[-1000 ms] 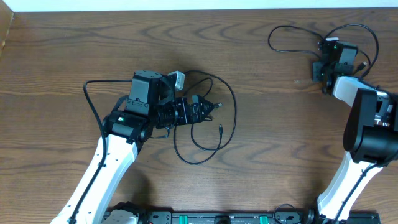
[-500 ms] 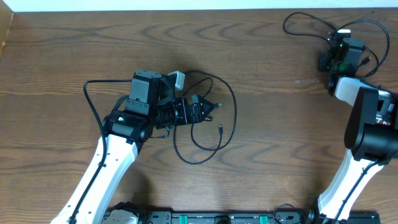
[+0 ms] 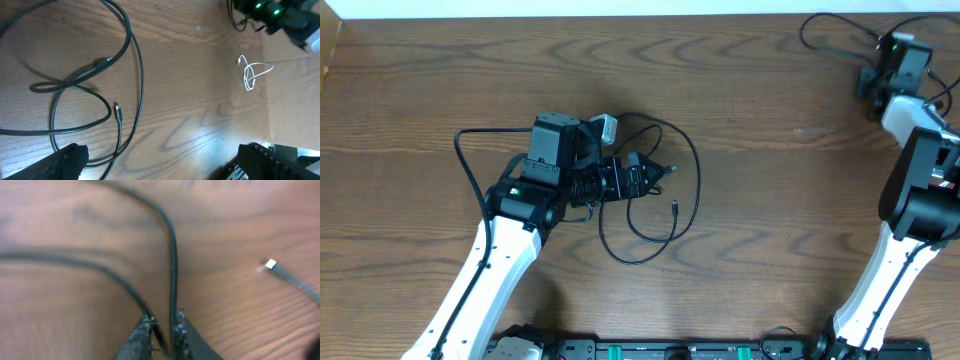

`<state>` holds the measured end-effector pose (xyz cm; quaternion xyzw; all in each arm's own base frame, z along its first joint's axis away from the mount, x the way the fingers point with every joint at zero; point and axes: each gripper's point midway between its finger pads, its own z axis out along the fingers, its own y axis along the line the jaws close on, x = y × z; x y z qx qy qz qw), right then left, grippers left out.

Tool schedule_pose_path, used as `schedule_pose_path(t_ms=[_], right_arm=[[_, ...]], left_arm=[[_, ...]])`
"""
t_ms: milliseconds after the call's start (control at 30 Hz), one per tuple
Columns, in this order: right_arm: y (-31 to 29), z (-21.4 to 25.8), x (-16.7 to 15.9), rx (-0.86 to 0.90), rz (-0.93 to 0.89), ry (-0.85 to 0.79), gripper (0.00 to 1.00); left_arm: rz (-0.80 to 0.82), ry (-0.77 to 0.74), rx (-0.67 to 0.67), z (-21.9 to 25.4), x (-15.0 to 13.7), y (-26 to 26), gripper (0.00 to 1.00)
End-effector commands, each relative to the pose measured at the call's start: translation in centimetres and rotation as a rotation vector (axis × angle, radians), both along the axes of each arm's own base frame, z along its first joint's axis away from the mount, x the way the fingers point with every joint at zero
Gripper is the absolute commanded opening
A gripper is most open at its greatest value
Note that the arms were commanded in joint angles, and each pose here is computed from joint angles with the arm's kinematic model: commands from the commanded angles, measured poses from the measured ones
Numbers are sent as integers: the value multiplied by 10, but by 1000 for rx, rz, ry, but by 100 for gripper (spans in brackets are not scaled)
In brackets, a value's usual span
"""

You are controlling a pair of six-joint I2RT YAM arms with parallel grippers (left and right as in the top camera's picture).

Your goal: Untangle cables

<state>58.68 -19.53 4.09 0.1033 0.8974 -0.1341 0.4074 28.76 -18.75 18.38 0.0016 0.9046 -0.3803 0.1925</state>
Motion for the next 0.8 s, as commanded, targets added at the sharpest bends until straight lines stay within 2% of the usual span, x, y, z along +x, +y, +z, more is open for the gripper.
schedule_pose_path(t_ms=[0,133,200,233,333,533,767], right_arm=[[2,18,12,0,26,-20,20],[24,23,12,66,138,8,45],[30,30,10,85,159,9,76],[31,33,9,87,163,9,84],[37,54,5,85,170,6,99],[66,120,-15,123,194,-19,99],[154,197,-58,428,347,-57,99]], left_arm=[[5,-16,3,4,2,2,100],[5,-15,3,4,2,2,100],[5,-16,3,4,2,2,100],[5,-16,4,4,2,2,100],[5,-16,3,4,2,2,100],[5,-16,3,4,2,2,100],[5,-16,3,4,2,2,100]])
